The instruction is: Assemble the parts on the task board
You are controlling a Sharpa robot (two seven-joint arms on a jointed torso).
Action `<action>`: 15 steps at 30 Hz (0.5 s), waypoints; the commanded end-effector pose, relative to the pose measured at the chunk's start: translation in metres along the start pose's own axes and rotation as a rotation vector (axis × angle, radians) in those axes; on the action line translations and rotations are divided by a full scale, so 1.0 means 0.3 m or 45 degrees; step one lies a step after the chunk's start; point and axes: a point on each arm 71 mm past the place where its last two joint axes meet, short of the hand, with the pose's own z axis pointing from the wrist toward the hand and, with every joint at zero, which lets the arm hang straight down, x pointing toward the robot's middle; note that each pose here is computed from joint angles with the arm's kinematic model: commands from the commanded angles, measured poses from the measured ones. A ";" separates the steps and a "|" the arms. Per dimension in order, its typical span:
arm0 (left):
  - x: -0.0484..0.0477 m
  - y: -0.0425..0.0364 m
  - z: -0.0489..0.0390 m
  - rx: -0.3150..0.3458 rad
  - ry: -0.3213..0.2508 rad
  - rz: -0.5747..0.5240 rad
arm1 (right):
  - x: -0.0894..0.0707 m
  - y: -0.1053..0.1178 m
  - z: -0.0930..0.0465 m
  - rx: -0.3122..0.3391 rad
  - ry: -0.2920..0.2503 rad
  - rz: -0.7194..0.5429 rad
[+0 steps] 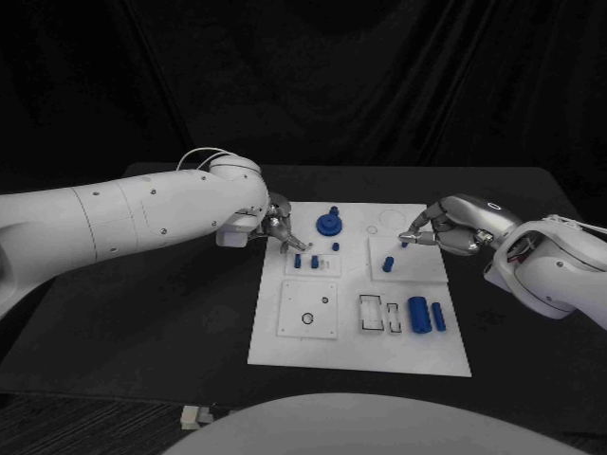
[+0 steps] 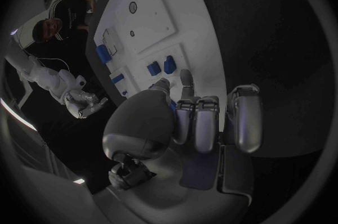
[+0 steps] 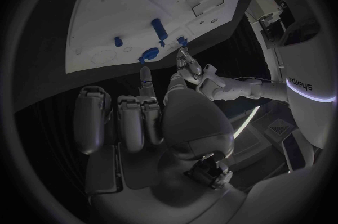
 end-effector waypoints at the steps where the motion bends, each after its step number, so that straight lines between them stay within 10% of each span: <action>1: -0.002 -0.016 0.001 0.062 -0.020 -0.014 | 0.002 -0.003 -0.002 0.011 0.000 0.000; 15: -0.001 -0.021 0.002 0.087 -0.014 -0.011 | 0.004 -0.002 -0.001 0.013 0.004 0.000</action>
